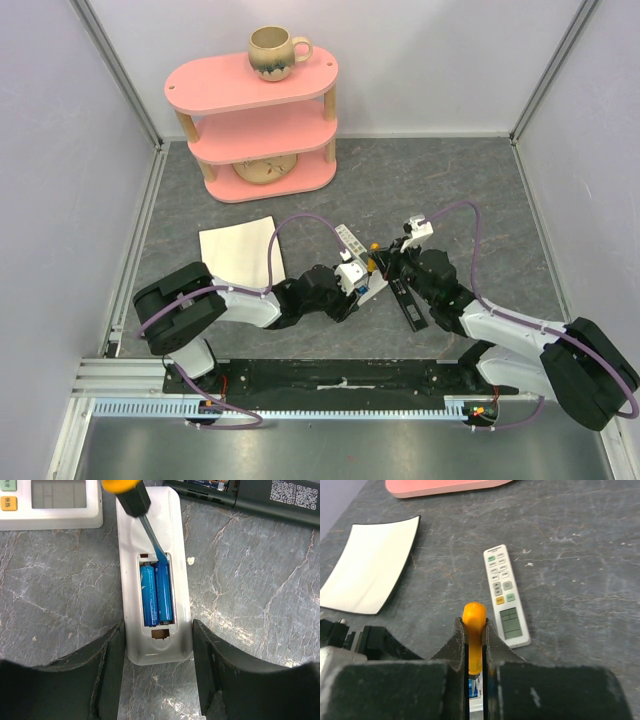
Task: Unload the batteries from the remote control
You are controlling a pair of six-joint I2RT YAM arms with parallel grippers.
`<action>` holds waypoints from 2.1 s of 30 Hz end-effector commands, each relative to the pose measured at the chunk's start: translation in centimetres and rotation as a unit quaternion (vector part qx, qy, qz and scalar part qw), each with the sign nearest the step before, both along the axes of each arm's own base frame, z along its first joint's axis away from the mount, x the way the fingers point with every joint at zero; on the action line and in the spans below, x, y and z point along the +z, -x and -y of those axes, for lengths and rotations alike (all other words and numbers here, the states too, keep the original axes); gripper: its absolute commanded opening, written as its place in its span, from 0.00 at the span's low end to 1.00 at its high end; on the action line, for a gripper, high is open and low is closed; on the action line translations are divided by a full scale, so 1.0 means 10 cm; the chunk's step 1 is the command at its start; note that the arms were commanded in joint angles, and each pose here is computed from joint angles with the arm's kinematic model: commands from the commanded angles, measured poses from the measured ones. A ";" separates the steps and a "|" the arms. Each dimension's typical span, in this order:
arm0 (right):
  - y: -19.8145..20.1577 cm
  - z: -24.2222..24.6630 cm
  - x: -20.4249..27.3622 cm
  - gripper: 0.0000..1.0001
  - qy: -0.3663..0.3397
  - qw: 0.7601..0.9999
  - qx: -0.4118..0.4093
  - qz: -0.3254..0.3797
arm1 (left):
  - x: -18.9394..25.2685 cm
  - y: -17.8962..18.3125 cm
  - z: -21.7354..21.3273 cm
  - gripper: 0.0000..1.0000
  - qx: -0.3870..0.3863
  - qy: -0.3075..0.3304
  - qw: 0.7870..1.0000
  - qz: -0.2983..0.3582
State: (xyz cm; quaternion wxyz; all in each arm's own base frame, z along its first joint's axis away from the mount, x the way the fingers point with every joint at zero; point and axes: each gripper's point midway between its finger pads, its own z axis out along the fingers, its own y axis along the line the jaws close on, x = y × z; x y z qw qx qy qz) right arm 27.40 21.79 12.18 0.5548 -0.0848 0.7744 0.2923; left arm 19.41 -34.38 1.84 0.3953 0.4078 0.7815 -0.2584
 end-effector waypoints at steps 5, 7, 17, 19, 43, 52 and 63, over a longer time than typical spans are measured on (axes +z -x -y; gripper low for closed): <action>-0.19 0.13 0.15 0.00 0.028 0.998 -0.047 0.035 | -0.43 0.11 -0.30 0.10 0.025 -0.075 0.996 -0.044; -0.20 0.10 0.13 0.00 0.031 0.998 -0.041 0.031 | -0.42 0.10 -0.29 0.10 0.026 -0.075 0.996 -0.044; -0.10 0.01 0.09 0.00 0.029 0.999 -0.003 0.026 | -0.42 0.10 -0.29 0.09 0.027 -0.074 0.996 -0.044; -0.06 0.02 0.10 0.00 0.023 0.999 0.000 0.031 | -0.42 0.10 -0.30 0.09 0.027 -0.075 0.996 -0.044; -0.16 0.02 -0.02 0.00 0.067 0.998 -0.003 0.017 | -0.43 0.10 -0.30 0.09 0.028 -0.076 0.996 -0.046; -0.14 0.10 -0.02 0.00 0.113 0.993 0.001 0.023 | -0.44 0.11 -0.29 0.09 0.025 -0.077 0.996 -0.047; 0.06 0.05 -0.21 0.00 0.182 0.983 -0.015 0.018 | -0.43 0.09 -0.27 0.09 0.027 -0.076 0.996 -0.045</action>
